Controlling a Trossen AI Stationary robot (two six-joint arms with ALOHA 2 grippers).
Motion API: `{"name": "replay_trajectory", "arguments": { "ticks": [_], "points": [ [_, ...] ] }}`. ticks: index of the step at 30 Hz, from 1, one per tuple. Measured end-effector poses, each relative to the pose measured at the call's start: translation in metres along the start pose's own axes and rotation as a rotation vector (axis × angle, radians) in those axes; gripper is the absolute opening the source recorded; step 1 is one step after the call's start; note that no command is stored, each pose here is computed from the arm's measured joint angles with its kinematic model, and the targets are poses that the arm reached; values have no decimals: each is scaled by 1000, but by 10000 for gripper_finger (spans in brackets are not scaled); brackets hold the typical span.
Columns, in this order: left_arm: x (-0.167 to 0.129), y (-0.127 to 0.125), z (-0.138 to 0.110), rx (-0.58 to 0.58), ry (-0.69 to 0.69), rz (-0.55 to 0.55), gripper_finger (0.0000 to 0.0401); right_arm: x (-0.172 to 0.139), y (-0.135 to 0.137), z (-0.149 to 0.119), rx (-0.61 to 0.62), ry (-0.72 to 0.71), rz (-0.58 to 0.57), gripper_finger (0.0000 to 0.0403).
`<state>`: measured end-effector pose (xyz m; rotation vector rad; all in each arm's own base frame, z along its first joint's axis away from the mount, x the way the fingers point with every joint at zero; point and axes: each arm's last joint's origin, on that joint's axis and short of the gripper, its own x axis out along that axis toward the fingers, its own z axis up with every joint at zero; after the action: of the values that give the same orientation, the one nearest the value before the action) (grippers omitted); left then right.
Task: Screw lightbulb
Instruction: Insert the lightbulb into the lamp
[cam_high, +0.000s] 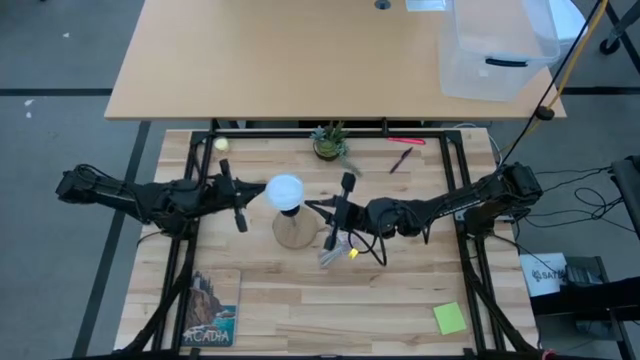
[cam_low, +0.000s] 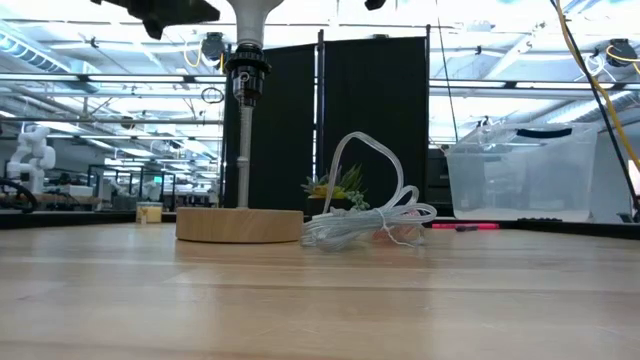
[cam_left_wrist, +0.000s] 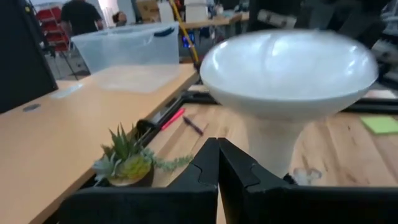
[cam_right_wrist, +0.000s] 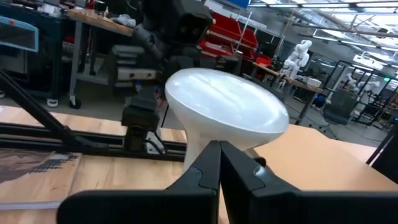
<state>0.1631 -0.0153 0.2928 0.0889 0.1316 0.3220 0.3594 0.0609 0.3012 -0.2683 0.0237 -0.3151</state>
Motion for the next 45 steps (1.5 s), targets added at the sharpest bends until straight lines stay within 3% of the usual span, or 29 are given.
{"name": "replay_trajectory", "arguments": {
  "ticks": [12, 19, 26, 29, 45],
  "points": [
    [-31, 0, 12, -15, -115, -123, 0, 2, -8, 2, -20, -1, -131, 0],
    [-20, -15, 12, 7, -118, -192, 0, 10, -26, -1, -16, -7, -174, 0],
    [-9, -23, 12, 22, -129, -186, 0, 16, -36, -4, -31, -17, -142, 0],
    [-7, -19, 12, 16, -128, -152, 0, 16, -35, -4, -36, -32, -93, 0],
    [1, -4, 7, -5, -71, -50, 0, 11, -25, -4, -51, -4, -73, 0]
  ]
}}
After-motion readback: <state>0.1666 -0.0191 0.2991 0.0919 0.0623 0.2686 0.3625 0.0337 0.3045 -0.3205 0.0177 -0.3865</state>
